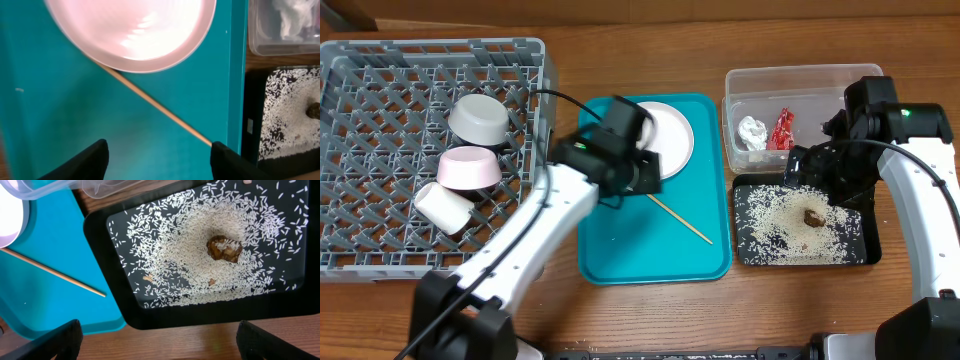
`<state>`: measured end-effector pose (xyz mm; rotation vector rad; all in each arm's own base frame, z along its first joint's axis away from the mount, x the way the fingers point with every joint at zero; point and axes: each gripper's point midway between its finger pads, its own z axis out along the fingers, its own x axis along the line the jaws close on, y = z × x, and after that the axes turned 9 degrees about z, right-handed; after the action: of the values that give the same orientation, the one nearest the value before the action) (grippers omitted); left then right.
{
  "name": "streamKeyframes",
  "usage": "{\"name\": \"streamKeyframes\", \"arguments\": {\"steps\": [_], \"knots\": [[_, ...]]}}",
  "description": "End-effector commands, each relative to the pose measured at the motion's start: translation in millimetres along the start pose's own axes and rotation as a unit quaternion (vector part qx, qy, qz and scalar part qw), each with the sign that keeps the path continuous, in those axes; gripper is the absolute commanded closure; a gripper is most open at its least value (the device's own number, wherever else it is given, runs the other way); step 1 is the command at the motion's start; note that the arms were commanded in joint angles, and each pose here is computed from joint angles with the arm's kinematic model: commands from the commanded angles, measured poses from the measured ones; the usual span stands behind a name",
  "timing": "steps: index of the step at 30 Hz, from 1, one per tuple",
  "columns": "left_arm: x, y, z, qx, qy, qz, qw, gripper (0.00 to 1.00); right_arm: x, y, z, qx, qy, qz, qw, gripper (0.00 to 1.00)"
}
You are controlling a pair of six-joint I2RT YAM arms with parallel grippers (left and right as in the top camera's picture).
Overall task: Sort waste into correct bins and load items into the dishwasher
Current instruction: 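Grasp the remaining wooden chopstick on the teal tray with the left gripper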
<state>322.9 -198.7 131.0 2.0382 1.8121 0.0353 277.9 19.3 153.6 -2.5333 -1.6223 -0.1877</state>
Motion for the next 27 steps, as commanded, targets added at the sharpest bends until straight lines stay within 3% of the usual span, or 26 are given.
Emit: {"name": "streamKeyframes", "arguments": {"steps": [1, 10, 17, 19, 22, 23, 25, 27], "knots": [[-16.5, -22.3, 41.9, 0.018, 0.044, -0.052, 0.998, 0.3, 0.6, 1.2, -9.1, -0.018, 0.004, -0.001, 1.0, 0.0], [-16.9, -61.1, 114.1, 0.079, 0.107, -0.032, 0.991, 0.29, 0.2, 0.3, -9.1, -0.016, 0.004, -0.001, 1.0, 0.0], [2.5, -76.4, 119.6, 0.106, 0.152, -0.029, 0.982, 0.39, 0.3, 0.4, -9.1, -0.017, 0.004, -0.001, 1.0, 0.0], [8.6, -82.7, 116.1, 0.12, 0.165, -0.029, 0.979, 0.46, 0.3, 0.4, -9.1, -0.017, 0.004, -0.001, 1.0, 0.0], [18.3, -93.3, 109.7, 0.143, 0.185, -0.043, 0.971, 0.72, 0.3, 0.5, -9.1, -0.017, 0.004, -0.001, 1.0, 0.0], [21.8, -96.4, 107.4, 0.149, 0.193, -0.051, 0.969, 0.85, 0.3, 0.5, -9.1, -0.017, 0.004, -0.001, 1.0, 0.0], [24.4, -97.0, 106.2, 0.153, 0.195, -0.056, 0.967, 0.94, 0.3, 0.4, -9.1, -0.017, 0.004, -0.001, 1.0, 0.0], [25.4, -97.9, 105.2, 0.157, 0.193, -0.06, 0.967, 0.96, 0.2, 0.3, -9.1, -0.016, 0.004, -0.001, 1.0, 0.0]]}}
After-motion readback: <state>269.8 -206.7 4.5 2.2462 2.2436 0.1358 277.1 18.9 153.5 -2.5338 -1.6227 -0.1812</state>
